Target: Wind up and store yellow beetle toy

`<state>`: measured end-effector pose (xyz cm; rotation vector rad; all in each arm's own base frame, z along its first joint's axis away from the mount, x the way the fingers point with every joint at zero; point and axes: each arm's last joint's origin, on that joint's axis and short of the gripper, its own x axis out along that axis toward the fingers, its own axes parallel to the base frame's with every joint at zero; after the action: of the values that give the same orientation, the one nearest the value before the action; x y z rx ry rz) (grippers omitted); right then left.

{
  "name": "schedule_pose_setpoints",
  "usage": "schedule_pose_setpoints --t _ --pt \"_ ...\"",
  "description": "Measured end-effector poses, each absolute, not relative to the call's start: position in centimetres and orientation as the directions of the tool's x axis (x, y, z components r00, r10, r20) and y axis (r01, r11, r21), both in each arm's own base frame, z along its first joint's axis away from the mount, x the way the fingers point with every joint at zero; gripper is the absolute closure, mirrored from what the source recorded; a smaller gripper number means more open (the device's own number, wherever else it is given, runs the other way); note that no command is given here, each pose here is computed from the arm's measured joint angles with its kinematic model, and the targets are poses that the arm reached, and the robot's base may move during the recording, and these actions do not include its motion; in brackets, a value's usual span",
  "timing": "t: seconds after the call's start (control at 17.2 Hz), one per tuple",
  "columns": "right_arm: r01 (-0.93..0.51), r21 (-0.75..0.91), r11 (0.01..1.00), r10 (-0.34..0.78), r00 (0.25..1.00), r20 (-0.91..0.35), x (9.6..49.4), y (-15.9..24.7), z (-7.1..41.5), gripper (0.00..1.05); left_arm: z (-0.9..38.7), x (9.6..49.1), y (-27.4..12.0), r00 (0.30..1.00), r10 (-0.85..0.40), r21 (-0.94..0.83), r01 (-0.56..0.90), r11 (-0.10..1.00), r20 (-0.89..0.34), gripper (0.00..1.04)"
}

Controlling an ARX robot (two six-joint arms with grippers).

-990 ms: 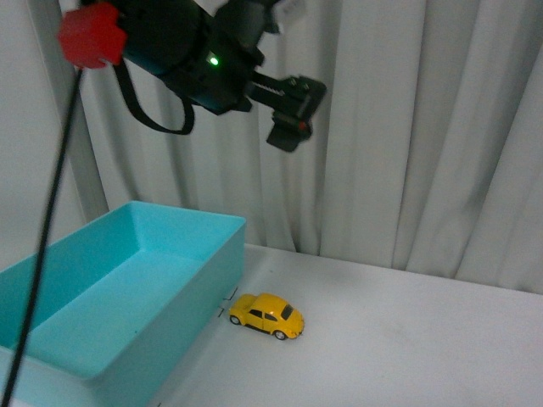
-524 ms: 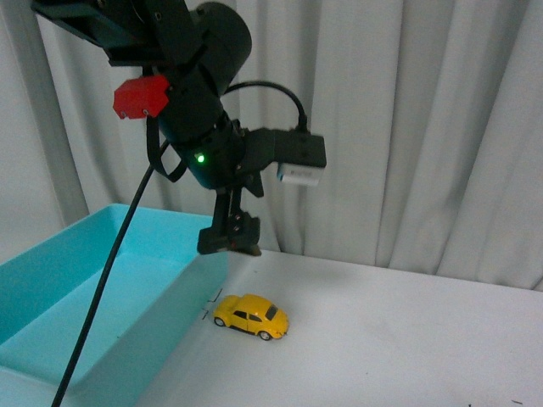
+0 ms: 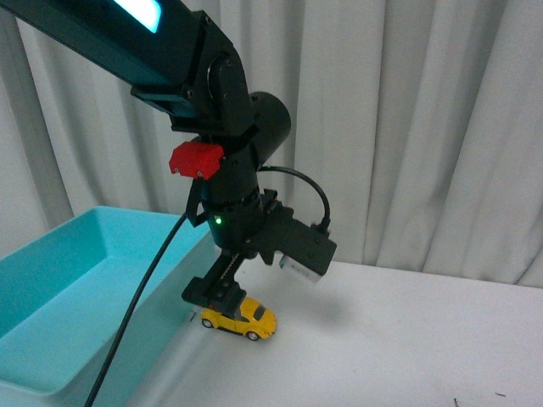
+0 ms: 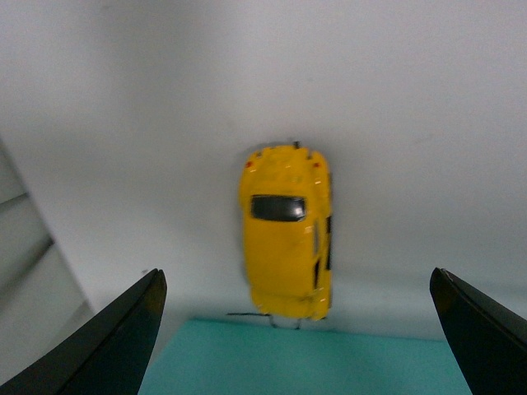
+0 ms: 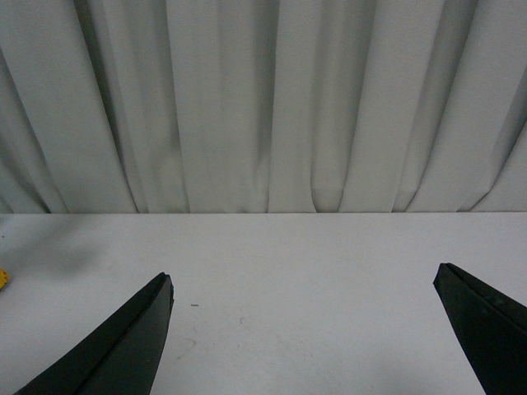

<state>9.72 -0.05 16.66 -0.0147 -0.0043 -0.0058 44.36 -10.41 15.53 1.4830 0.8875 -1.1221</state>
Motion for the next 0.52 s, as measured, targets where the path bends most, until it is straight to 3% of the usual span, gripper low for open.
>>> schedule_pose_setpoints --t 0.12,0.52 --pt "0.006 -0.015 1.000 -0.006 1.000 0.004 9.7 -0.1 16.7 0.07 14.3 44.6 -10.4 0.267 0.009 0.261 0.947 -0.186 -0.964 0.07" --pt "0.006 -0.015 1.000 -0.006 1.000 0.004 9.7 -0.1 16.7 0.07 11.6 46.6 -10.3 0.259 0.059 0.260 0.965 0.016 -0.964 0.07"
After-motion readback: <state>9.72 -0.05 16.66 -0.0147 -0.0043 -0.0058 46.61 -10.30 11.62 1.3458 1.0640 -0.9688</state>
